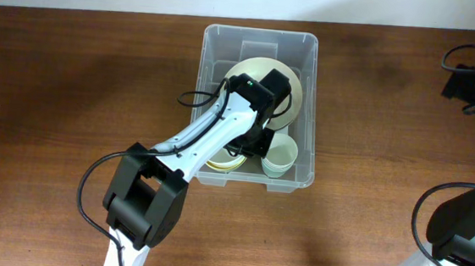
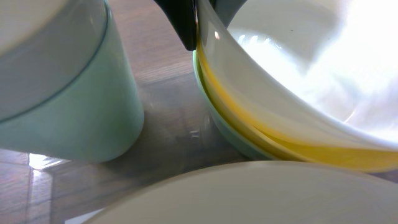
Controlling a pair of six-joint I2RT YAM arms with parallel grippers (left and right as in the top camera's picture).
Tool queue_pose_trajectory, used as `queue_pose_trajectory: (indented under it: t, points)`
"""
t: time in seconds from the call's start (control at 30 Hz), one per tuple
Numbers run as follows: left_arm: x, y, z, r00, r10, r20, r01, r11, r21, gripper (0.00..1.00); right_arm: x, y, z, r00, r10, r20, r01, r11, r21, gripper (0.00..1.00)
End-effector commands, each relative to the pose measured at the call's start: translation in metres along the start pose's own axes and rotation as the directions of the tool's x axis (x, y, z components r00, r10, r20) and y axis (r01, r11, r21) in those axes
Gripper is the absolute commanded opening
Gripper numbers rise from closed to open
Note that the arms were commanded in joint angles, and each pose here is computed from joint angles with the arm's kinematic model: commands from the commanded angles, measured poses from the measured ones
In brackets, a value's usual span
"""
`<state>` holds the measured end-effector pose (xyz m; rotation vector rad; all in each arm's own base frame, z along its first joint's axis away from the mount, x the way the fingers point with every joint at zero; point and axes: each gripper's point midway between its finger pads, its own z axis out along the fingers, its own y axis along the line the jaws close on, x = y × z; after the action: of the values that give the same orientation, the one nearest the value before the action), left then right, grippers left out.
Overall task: Pack container
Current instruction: 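Push the nested bowls toward the container's left side with the left gripper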
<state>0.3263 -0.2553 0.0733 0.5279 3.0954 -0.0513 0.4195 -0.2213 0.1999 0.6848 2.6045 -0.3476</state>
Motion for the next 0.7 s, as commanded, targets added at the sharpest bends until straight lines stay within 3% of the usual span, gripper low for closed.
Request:
queue_pose_trajectory:
  t: [0.0,0.6,0.63,0.67]
  points:
    - [-0.007,0.008,-0.007,1.0,-0.004,0.03,0.005,0.999,-0.037,0.07,-0.001,-0.004,0.001,1.0,0.011,0.001,-0.011,1.0,0.014,0.99]
    - [-0.015,0.006,-0.024,0.998,0.011,0.064,-0.009,1.0,-0.028,0.1,-0.001,-0.004,0.001,1.0,0.011,0.001,-0.011,1.0,0.014,0.99]
    - [-0.015,0.007,-0.024,0.998,0.011,0.065,-0.009,0.999,-0.034,0.16,-0.001,-0.004,0.001,1.0,0.011,0.001,-0.011,1.0,0.014,0.99]
    - [-0.015,0.007,-0.024,0.998,0.011,0.065,-0.009,0.999,-0.037,0.38,-0.001,-0.004,0.001,1.0,0.011,0.001,-0.011,1.0,0.014,0.99]
